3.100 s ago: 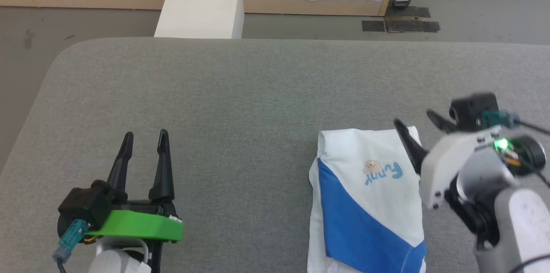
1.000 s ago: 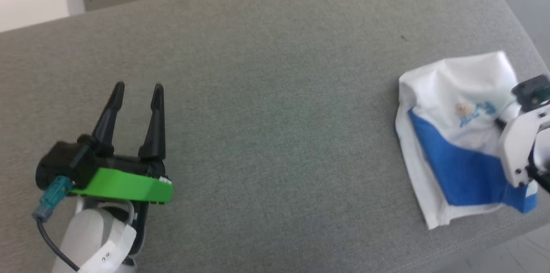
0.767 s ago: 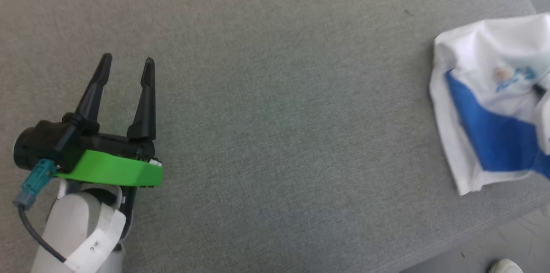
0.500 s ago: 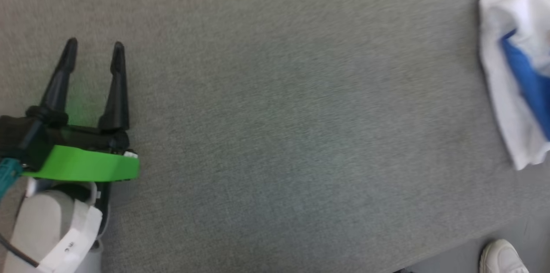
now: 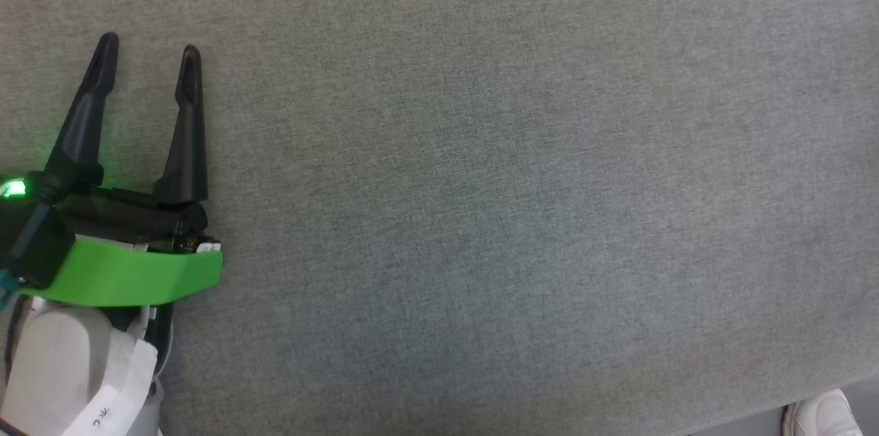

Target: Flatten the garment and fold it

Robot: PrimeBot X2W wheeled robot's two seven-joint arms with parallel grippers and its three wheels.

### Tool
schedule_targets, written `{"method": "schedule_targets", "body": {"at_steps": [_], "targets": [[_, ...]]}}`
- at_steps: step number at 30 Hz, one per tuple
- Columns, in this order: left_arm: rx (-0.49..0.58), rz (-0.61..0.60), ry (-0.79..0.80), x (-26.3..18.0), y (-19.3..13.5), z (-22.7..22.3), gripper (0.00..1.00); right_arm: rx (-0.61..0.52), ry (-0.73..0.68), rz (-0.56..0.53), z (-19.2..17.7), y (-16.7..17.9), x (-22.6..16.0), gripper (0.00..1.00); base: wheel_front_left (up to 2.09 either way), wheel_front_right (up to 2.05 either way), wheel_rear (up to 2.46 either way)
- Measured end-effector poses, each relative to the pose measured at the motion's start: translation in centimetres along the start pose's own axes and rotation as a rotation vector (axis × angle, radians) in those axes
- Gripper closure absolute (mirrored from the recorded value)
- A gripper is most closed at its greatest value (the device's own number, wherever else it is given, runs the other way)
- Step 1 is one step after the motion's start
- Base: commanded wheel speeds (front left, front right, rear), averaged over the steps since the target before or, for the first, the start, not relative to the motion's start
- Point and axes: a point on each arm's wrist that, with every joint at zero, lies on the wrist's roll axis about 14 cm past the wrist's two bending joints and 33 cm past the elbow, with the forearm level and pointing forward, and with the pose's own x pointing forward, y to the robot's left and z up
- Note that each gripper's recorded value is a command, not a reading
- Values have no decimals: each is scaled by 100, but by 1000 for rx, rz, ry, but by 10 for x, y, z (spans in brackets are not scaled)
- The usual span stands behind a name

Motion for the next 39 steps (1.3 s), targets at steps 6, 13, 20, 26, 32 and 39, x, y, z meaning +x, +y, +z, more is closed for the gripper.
{"method": "schedule_targets", "body": {"at_steps": [6, 13, 20, 26, 32, 39], "targets": [[-8, 15, -9, -5, -2, 5, 0, 9, -77, -39, 21, -27, -14, 0, 0, 0, 0], [-57, 39, -37, -17, -15, 22, 0, 15, -356, -39, 94, -57, -63, 0, 0, 0, 0], [-47, 92, -116, -35, -21, 63, 0, 242, -811, 191, 187, -25, -158, 0, 0, 0, 0], [-2, 202, -199, -64, -10, 104, 0, 416, -1167, 383, 220, 13, -255, 0, 0, 0, 0], [19, 274, -286, -92, -3, 141, 0, 625, -1360, 504, 202, 52, -315, 0, 0, 0, 0], [42, 329, -337, -122, 4, 163, 0, 723, -1364, 576, 168, 104, -338, 0, 0, 0, 0]]}}
